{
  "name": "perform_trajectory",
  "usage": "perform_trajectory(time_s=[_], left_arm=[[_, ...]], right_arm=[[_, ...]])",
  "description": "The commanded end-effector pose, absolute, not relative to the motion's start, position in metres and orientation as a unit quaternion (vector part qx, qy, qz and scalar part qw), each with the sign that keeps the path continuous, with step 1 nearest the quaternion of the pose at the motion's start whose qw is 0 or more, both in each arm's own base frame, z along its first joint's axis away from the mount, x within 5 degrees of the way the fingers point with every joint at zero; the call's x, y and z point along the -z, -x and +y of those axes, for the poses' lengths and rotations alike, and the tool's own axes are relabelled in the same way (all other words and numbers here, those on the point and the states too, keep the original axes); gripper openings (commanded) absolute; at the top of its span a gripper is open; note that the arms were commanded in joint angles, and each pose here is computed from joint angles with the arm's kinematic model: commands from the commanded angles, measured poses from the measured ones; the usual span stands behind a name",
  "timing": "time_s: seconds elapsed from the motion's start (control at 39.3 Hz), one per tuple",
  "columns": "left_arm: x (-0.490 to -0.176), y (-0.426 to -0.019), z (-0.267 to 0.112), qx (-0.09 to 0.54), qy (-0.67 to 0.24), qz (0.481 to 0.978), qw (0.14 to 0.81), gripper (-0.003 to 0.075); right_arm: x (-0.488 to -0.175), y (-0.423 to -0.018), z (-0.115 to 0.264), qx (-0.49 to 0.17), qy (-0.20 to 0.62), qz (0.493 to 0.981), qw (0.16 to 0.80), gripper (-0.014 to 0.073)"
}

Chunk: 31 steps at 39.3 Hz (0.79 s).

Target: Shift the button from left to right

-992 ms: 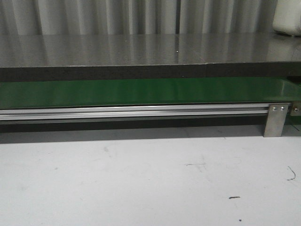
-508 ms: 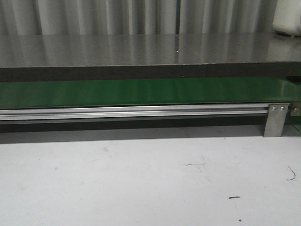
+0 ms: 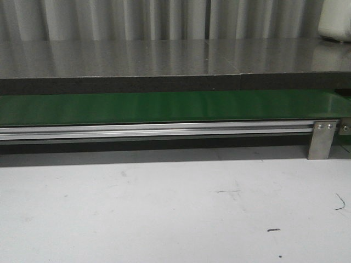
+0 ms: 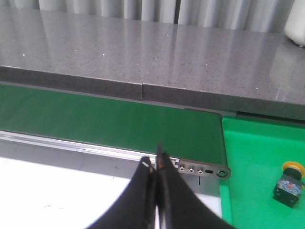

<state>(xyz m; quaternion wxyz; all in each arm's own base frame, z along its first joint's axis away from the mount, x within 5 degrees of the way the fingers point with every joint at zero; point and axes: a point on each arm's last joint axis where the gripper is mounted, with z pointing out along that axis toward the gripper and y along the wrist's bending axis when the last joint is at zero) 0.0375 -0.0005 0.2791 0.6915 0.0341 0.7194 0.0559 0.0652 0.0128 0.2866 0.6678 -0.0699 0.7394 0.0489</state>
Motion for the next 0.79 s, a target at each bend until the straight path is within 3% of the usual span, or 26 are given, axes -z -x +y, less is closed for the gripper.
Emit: perform_trajectory(time_s=[0.0, 0.48, 0.76], left_arm=[[-0.294, -0.037, 0.000, -0.052, -0.027, 0.684, 0.727, -0.0021], [-0.294, -0.037, 0.000, -0.052, -0.027, 0.684, 0.727, -0.0021], [-0.264, -0.048, 0.002, -0.013, 0.006, 0.692, 0.722, -0.0021]], right_arm=[[-0.301, -0.065, 0.012, -0.046, 0.063, 0.708, 0.702, -0.0068], [-0.301, -0.065, 0.012, -0.046, 0.063, 0.708, 0.702, -0.0068], [-0.301, -0.065, 0.012, -0.046, 0.063, 0.708, 0.702, -0.0068]])
